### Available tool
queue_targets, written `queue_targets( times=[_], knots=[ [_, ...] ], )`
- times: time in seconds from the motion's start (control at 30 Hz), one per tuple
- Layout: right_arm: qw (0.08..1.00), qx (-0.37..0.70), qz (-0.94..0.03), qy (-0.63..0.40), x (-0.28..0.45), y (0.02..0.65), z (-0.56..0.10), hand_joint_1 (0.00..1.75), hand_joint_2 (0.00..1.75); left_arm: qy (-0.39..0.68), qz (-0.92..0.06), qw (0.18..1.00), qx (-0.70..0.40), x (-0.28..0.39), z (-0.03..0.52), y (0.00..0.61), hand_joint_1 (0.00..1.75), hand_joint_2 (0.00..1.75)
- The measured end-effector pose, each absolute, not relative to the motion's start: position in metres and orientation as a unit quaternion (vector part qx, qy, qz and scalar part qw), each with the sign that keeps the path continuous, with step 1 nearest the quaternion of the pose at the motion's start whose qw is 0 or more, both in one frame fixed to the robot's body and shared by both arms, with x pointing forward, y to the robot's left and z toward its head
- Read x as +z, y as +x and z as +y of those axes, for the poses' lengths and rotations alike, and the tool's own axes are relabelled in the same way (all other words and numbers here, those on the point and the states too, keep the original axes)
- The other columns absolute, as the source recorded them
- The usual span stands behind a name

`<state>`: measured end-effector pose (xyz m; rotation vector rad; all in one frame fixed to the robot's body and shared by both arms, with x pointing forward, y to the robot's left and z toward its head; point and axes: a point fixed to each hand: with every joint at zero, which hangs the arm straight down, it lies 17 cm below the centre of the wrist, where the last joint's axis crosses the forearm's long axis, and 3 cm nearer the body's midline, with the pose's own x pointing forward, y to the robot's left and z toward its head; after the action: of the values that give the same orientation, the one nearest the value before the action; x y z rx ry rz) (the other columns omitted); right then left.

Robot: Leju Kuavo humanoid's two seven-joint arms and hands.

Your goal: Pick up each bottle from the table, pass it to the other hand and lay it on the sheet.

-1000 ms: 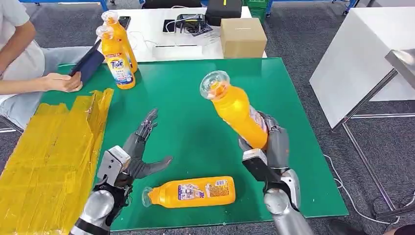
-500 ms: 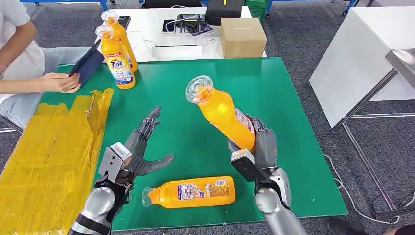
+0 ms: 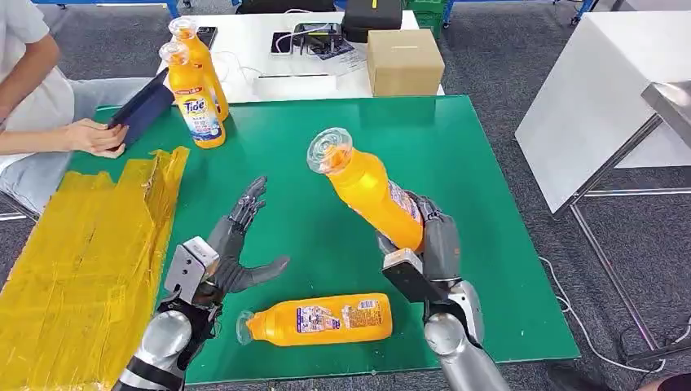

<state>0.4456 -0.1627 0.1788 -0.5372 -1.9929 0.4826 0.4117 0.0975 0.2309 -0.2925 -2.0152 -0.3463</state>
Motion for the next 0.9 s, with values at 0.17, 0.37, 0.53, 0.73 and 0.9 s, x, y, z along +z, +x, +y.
queue_targets(
  times=[0.17, 0.37, 0.53, 0.73, 0.9],
  knots=[
    [0.489, 0.199, -0.820, -0.221, 0.178, 0.446, -0.163, 1.75, 1.75, -0.122, -0.838, 0.513, -0.144, 0.231, 0.098, 0.412, 0.00, 1.75],
    [0.460, 0.252, -0.836, -0.164, 0.187, 0.447, -0.078, 1.75, 1.75, -0.195, -0.832, 0.501, -0.139, 0.253, 0.075, 0.416, 0.00, 1.75],
    [0.460, 0.259, -0.837, -0.140, 0.187, 0.449, -0.054, 1.75, 1.75, -0.202, -0.830, 0.502, -0.135, 0.255, 0.072, 0.418, 0.00, 1.75],
    [0.460, 0.273, -0.835, -0.129, 0.181, 0.445, -0.040, 1.75, 1.75, -0.203, -0.829, 0.503, -0.135, 0.254, 0.070, 0.419, 0.00, 1.75],
    [0.462, 0.280, -0.832, -0.127, 0.177, 0.445, -0.036, 1.75, 1.75, -0.205, -0.829, 0.503, -0.135, 0.255, 0.069, 0.420, 0.00, 1.75]
  ],
)
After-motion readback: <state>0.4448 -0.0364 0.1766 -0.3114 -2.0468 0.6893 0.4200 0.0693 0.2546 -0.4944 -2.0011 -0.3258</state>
